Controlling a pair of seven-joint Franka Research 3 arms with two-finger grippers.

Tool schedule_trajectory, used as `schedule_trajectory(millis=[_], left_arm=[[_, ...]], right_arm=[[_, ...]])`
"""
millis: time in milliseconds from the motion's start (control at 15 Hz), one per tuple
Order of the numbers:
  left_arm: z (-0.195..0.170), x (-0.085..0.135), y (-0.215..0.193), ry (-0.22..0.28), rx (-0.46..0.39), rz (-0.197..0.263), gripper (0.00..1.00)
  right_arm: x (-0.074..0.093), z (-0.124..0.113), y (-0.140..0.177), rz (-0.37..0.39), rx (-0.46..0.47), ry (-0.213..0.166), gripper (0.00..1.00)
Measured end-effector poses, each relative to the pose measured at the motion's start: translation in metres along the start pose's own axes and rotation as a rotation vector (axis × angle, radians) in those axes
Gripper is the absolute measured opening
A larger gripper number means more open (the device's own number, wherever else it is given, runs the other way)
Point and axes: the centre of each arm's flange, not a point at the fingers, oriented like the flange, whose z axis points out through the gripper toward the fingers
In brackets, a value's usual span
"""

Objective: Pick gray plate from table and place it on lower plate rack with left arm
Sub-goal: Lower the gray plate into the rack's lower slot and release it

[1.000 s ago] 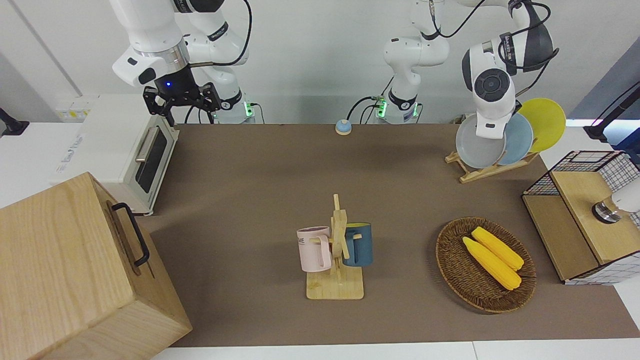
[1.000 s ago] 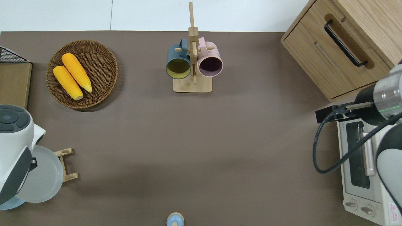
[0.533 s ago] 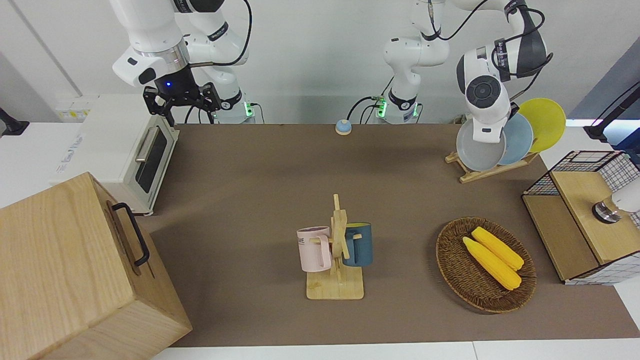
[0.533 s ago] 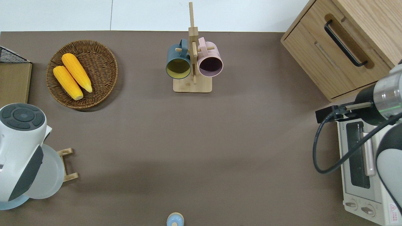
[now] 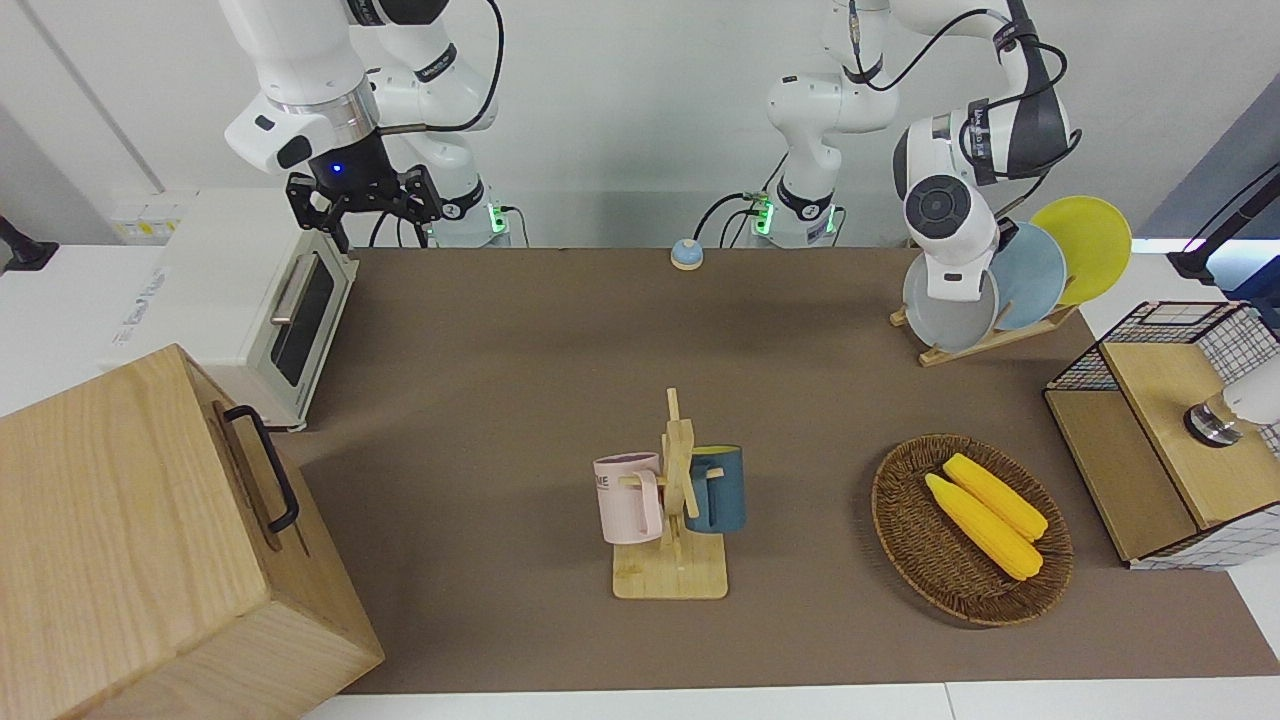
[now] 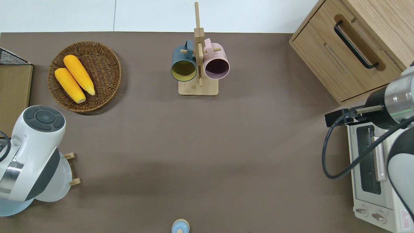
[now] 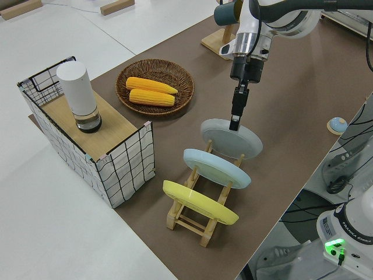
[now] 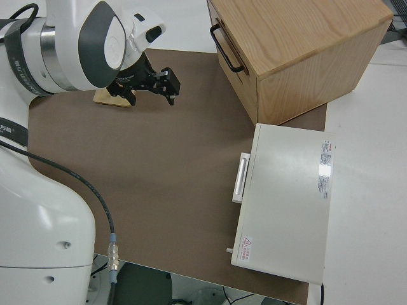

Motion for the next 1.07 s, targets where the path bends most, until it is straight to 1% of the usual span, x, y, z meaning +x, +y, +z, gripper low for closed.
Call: schedule_trajectory(millis=[67, 133, 200, 400, 467, 533, 600, 667, 733, 867, 1067], left_arm=[[0.0, 0.0, 0.0, 0.0, 0.0, 0.0, 0.05], [0.0, 0.0, 0.0, -0.001, -0.001, 0.0, 0.07], [0.0, 0.0, 0.001, -0.002, -0.003, 0.001, 0.14], [-0.001, -0.001, 0.003, -0.001, -0.02, 0.003, 0.45], [-0.003, -0.001, 0.005, 0.002, -0.026, 0.006, 0.59], [-0.004, -0.002, 0.007, 0.004, -0.032, 0.008, 0.7], [-0.005, -0.002, 0.008, 0.005, -0.039, 0.009, 0.77], [-0.007, -0.003, 0.009, 0.006, -0.048, 0.009, 0.77], [-0.01, -0.003, 0.009, 0.005, -0.064, 0.006, 0.81], [-0.02, -0.003, 0.007, 0.003, -0.114, -0.005, 0.96], [-0.05, 0.0, -0.001, 0.006, -0.248, -0.036, 0.98]], right_arm=[[0.0, 0.0, 0.0, 0.0, 0.0, 0.0, 0.99], [0.0, 0.0, 0.0, 0.0, 0.0, 0.0, 0.99], [0.0, 0.0, 0.0, 0.0, 0.0, 0.0, 0.99], [0.0, 0.0, 0.0, 0.0, 0.0, 0.0, 0.99], [0.0, 0.0, 0.0, 0.0, 0.0, 0.0, 0.99], [0.0, 0.0, 0.0, 0.0, 0.0, 0.0, 0.99], [0.0, 0.0, 0.0, 0.0, 0.0, 0.0, 0.99], [0.0, 0.0, 0.0, 0.0, 0.0, 0.0, 0.99], [0.0, 0.0, 0.0, 0.0, 0.0, 0.0, 0.99], [0.0, 0.0, 0.0, 0.0, 0.0, 0.0, 0.99], [0.0, 0.0, 0.0, 0.0, 0.0, 0.0, 0.99]])
